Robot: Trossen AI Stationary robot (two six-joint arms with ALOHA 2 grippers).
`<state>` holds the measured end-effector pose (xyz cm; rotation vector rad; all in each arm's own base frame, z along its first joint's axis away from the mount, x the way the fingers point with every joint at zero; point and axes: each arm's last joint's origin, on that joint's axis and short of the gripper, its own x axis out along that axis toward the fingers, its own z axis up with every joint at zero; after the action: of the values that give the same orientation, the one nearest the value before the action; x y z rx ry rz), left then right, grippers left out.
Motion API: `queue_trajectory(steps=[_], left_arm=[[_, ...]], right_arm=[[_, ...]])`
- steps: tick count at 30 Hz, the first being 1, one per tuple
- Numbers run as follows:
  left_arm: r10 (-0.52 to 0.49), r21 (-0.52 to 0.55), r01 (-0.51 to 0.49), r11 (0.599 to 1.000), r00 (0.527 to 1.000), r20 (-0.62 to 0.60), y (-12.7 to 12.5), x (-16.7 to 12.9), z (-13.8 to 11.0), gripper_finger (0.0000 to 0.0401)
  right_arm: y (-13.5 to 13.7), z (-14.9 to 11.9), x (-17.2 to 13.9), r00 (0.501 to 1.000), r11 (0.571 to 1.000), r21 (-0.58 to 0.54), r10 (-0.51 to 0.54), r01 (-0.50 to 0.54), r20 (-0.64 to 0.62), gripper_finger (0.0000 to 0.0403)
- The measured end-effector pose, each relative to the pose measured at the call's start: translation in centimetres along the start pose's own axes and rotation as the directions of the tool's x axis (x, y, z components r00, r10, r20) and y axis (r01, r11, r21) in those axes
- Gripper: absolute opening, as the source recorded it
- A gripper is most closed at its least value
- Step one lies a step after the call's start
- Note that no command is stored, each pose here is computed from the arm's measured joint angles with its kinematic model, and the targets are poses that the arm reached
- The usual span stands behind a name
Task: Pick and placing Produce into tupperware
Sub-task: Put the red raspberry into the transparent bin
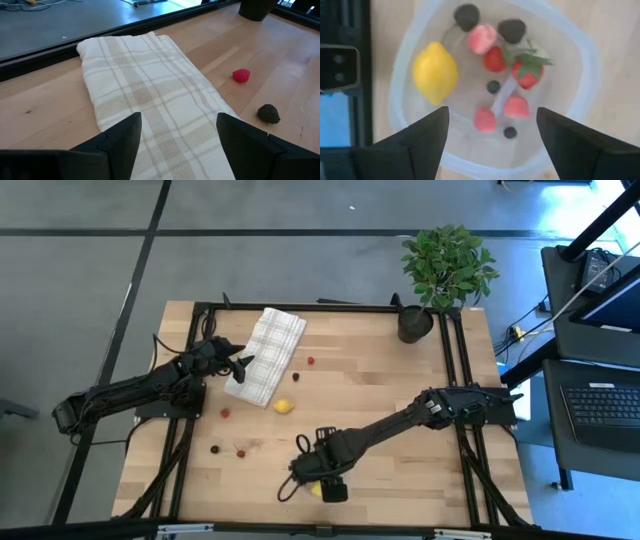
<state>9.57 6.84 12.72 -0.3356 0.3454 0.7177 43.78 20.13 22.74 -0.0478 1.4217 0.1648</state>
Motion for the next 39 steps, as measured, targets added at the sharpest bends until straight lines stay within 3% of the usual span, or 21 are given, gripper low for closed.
queue_trajectory(steps=[6, 14, 19, 26, 31, 36, 39], left_arm=[[0.0, 0.0, 0.0, 1.0, 1.0, 0.0, 0.0, 0.0, 0.0, 0.025], [0.0, 0.0, 0.0, 1.0, 1.0, 0.0, 0.0, 0.0, 0.0, 0.025], [0.001, 0.0, -0.001, 1.0, 1.0, 0.0, 0.0, 0.0, 0.0, 0.025], [0.0, 0.001, 0.0, 1.0, 1.0, 0.0, 0.0, 0.0, 0.0, 0.025], [0.001, 0.001, -0.001, 1.0, 1.0, 0.0, 0.0, 0.0, 0.0, 0.025], [0.0, 0.0, 0.0, 1.0, 1.0, 0.0, 0.0, 0.0, 0.0, 0.025], [0.0, 0.0, 0.0, 1.0, 1.0, 0.0, 0.0, 0.0, 0.0, 0.025]], right_arm=[[-3.1, 0.1, -1.3, 0.999, 1.0, -0.022, -0.018, 0.017, -0.034, 0.0302], [-10.0, -0.8, -10.8, 0.979, 0.997, 0.046, -0.064, 0.056, 0.195, 0.0302], [-14.0, -2.9, -16.5, 0.939, 0.991, 0.095, -0.124, 0.098, 0.322, 0.0302], [-17.8, -5.7, -22.2, 0.856, 0.981, 0.131, -0.19, 0.144, 0.481, 0.0302], [-19.8, -7.1, -24.0, 0.832, 0.975, 0.139, -0.221, 0.175, 0.509, 0.0302], [-21.1, -7.5, -24.6, 0.82, 0.996, 0.026, -0.089, 0.09, 0.565, 0.0302], [-22.2, -7.2, -24.1, 0.809, 0.995, -0.003, -0.077, 0.097, 0.583, 0.0302]])
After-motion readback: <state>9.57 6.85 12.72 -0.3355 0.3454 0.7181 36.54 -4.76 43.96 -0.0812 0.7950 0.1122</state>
